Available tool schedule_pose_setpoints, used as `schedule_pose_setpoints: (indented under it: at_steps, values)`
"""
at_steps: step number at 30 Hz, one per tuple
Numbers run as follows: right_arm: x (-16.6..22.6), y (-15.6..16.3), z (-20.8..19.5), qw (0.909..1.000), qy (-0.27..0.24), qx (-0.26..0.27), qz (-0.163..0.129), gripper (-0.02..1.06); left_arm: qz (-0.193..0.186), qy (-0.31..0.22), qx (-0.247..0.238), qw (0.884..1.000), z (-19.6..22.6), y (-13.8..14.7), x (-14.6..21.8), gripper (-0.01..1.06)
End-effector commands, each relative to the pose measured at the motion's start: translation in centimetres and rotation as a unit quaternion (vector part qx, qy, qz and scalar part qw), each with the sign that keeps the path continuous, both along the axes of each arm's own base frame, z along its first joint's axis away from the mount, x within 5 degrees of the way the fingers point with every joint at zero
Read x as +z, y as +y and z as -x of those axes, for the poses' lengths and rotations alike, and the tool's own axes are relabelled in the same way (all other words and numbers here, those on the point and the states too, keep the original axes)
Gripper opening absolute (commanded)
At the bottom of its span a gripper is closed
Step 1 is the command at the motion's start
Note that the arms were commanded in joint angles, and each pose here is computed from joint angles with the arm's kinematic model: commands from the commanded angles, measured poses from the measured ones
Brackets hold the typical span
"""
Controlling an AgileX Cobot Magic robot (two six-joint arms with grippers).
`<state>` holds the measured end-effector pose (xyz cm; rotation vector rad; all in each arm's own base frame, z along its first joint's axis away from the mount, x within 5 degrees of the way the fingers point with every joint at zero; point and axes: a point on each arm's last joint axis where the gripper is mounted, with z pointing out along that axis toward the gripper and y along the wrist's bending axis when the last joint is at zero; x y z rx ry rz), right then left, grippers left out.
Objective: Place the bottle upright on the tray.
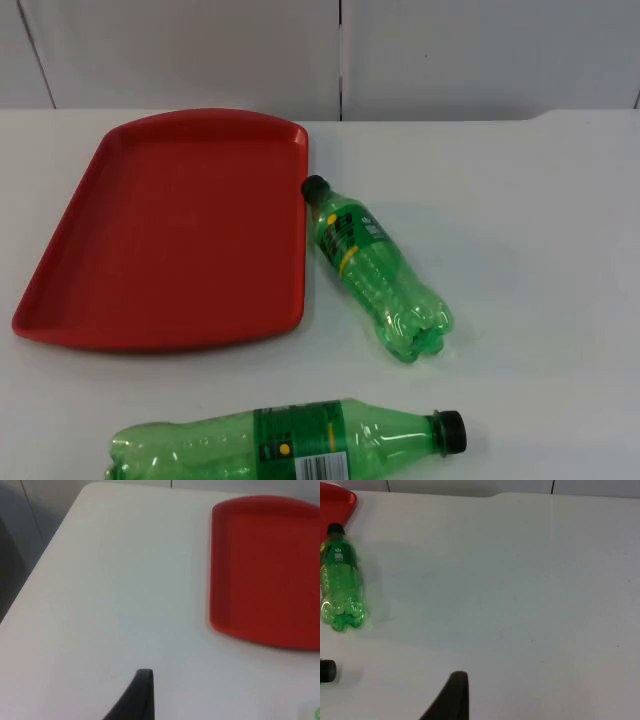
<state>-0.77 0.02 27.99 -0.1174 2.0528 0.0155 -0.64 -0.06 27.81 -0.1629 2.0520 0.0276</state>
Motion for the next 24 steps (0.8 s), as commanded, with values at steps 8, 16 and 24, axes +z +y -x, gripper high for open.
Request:
schedule_pose_setpoints:
  at_steps: [8,16,24]
  values:
    - [0.0,0.0,0.0,1.0,-0.005,-0.002,0.002,0.97,0.008,-0.021,-0.007,1.0,-0.3,-0.2,2.4,1.05]
    - [0.0,0.0,0.0,1.0,-0.005,-0.002,0.002,0.97,0.017,-0.018,-0.019,1.0,-0.7,-0.4,3.5,1.05]
    - [0.0,0.0,0.0,1.0,-0.005,-0.001,0.002,0.97,0.003,-0.014,-0.068,0.998,-1.7,-1.0,4.9,1.05]
